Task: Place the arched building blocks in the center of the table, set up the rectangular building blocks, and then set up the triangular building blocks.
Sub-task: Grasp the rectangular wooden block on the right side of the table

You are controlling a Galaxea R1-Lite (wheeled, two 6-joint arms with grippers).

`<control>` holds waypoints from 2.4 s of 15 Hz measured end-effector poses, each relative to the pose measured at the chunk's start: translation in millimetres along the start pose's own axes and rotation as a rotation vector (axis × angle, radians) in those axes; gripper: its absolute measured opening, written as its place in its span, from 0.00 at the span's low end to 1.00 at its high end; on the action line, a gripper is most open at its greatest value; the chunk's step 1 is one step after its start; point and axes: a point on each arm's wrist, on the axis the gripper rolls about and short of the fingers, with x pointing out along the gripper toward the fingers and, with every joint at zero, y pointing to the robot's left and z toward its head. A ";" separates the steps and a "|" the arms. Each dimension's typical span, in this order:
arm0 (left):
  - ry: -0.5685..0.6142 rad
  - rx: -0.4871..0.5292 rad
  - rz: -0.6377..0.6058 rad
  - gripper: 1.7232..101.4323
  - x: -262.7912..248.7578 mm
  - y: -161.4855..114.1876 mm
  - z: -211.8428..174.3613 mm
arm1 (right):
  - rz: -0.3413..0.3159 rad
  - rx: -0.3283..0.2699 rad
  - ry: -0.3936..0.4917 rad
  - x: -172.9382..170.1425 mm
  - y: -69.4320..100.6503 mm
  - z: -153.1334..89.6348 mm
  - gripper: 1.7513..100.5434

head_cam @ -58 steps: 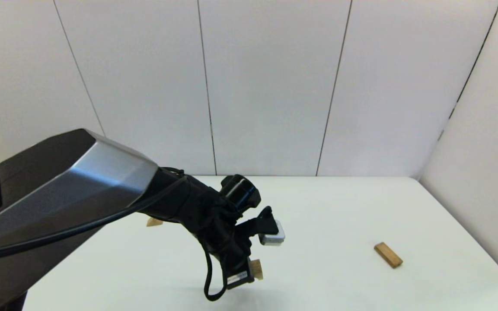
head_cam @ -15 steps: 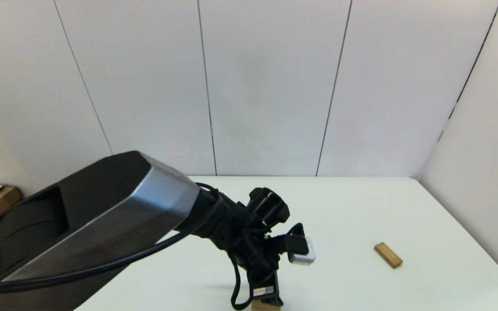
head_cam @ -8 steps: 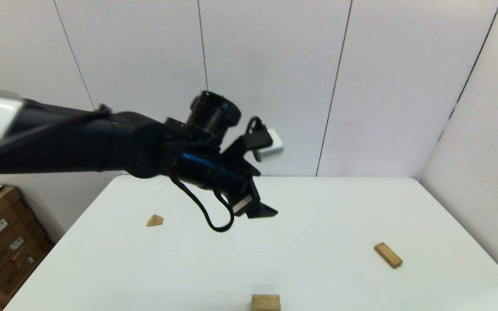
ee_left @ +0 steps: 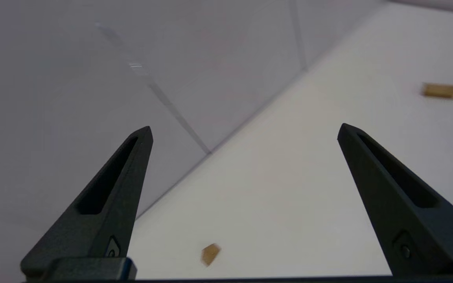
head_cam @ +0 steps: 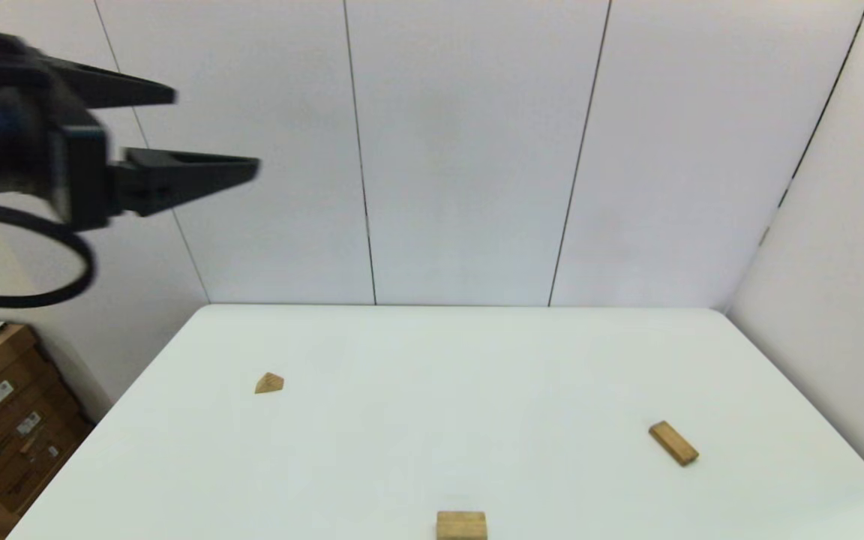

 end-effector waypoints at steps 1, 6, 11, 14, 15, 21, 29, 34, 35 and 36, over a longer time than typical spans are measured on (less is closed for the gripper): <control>-0.023 -0.008 0.087 0.94 -31.8 1.4 -2.4 | 0.000 0.000 0.000 0.0 0.0 0.0 0.97; -0.064 -0.045 0.519 0.95 -160.2 -27.9 -59.5 | 0.000 0.000 0.000 0.0 0.0 0.0 0.97; -0.006 -0.107 0.712 0.96 -187.6 -85.6 -144.3 | 0.000 0.000 0.000 0.0 0.0 0.0 0.97; 0.014 -0.119 0.734 0.96 -185.8 -104.3 -180.1 | 0.000 0.000 0.000 0.0 0.0 0.0 0.97; 0.027 -0.122 0.727 0.96 -183.2 -109.6 -193.6 | 0.000 0.000 0.000 0.0 0.0 0.0 0.97; 0.058 -0.205 0.665 0.96 -155.2 -128.5 -265.5 | 0.000 0.000 0.000 0.0 0.0 0.0 0.97; -0.022 -0.310 0.534 0.96 -144.3 -133.1 -281.1 | -0.001 0.001 0.004 0.0 0.0 -0.3 0.97; -0.022 -0.308 0.533 0.96 -144.1 -133.2 -281.4 | 0.029 0.018 0.003 -8.8 0.5 36.6 0.97; -0.022 -0.308 0.532 0.96 -144.1 -133.2 -281.4 | 0.032 0.026 0.027 -5.8 0.5 47.8 0.97; -0.022 -0.308 0.532 0.96 -144.1 -133.2 -281.4 | 0.032 0.031 0.068 0.7 0.4 57.4 0.97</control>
